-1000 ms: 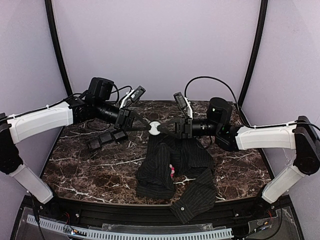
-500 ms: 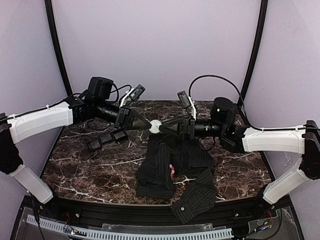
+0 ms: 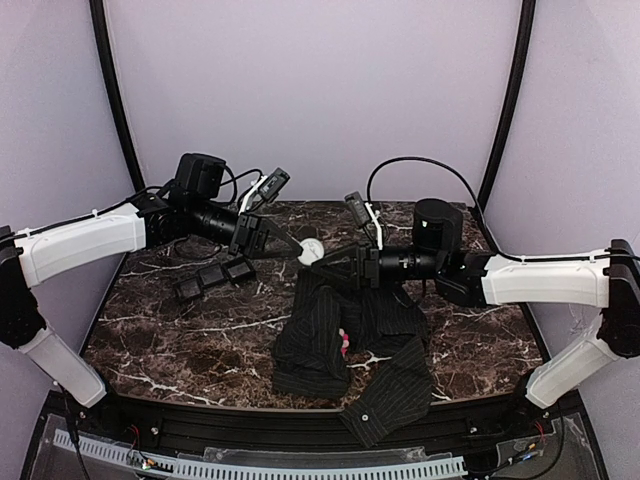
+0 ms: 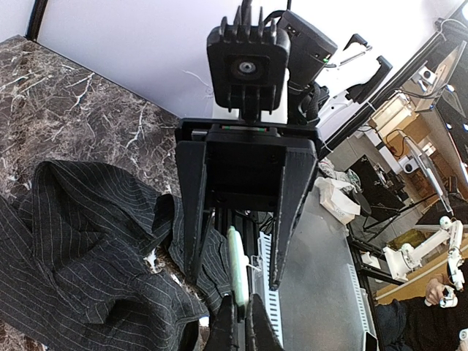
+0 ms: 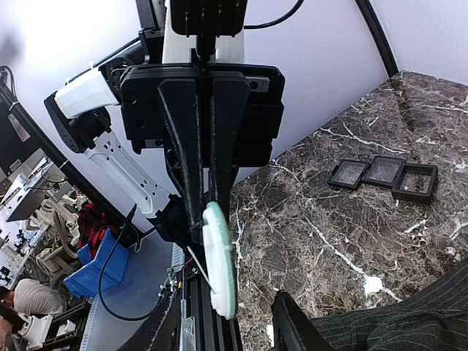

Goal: Remove the brooch from the garment
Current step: Close the brooch securely.

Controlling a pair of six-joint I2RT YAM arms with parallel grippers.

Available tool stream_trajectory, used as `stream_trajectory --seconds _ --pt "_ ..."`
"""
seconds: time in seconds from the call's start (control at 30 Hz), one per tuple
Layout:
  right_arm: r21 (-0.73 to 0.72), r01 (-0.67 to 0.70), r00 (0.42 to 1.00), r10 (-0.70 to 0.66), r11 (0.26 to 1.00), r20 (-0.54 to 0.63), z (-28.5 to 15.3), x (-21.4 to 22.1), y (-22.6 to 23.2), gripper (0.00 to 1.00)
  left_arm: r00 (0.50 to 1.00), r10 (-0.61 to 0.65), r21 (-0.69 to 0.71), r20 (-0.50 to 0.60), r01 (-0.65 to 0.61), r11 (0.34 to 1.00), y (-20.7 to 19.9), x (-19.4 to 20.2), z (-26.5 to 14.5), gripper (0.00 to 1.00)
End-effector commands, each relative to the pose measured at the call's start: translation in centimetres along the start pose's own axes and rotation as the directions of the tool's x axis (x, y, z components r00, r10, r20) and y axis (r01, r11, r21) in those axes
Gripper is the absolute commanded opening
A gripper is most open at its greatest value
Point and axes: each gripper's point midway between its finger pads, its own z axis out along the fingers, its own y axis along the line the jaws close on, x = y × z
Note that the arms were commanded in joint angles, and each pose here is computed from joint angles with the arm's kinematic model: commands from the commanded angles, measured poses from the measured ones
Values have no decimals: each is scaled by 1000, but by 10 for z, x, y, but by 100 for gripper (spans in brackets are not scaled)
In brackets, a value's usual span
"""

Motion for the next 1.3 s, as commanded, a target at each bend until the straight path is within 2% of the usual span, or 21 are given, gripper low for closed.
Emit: stream_trajectory --seconds 0.0,1.27 --pt "2 32 999 -32 999 21 5 -10 3 41 1000 6 8 9 -6 1000 -2 -1 -2 1" --pt "-11 -8 996 9 1000 88 9 -26 2 25 1000 24 33 -14 -23 999 -6 5 -1 1"
